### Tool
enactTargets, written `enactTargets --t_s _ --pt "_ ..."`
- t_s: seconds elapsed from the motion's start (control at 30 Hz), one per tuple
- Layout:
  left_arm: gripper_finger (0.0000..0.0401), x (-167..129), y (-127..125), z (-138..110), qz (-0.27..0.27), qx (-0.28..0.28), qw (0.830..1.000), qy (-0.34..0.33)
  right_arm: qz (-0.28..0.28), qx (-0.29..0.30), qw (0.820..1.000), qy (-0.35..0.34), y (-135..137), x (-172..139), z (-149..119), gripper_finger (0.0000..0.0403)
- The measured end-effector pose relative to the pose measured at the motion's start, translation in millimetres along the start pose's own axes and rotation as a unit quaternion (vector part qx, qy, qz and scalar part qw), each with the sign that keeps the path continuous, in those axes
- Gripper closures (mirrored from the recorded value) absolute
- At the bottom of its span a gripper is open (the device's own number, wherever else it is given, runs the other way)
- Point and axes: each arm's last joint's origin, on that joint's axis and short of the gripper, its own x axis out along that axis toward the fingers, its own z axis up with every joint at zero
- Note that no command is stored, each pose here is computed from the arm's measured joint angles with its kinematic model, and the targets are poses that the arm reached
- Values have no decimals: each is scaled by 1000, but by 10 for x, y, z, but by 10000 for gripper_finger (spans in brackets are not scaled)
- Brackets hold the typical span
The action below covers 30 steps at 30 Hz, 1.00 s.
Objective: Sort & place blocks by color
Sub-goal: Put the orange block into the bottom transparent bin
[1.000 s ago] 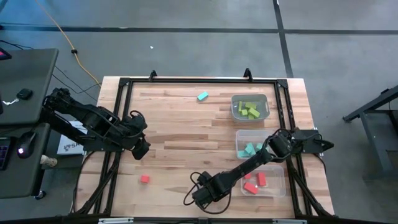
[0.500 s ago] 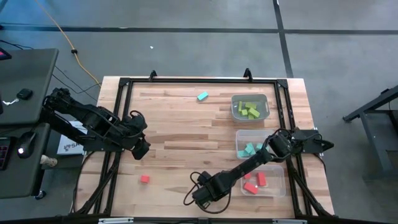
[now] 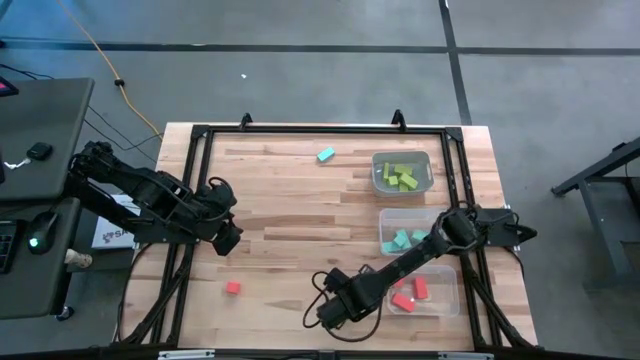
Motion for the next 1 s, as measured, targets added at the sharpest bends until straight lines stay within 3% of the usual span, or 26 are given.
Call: enactTargets --t_s 0.63,0.8,1.0 --pt "204 54 -43 2 8 -1 1000 4 -147 0 984 -98 -462 -759 -296 300" --pt "204 118 -87 3 19 2 1000 9 -150 3 981 -122 -526 -837 -386 300" --pt "204 195 -144 3 29 6 999 16 -177 -3 979 -102 -610 -716 -489 300"
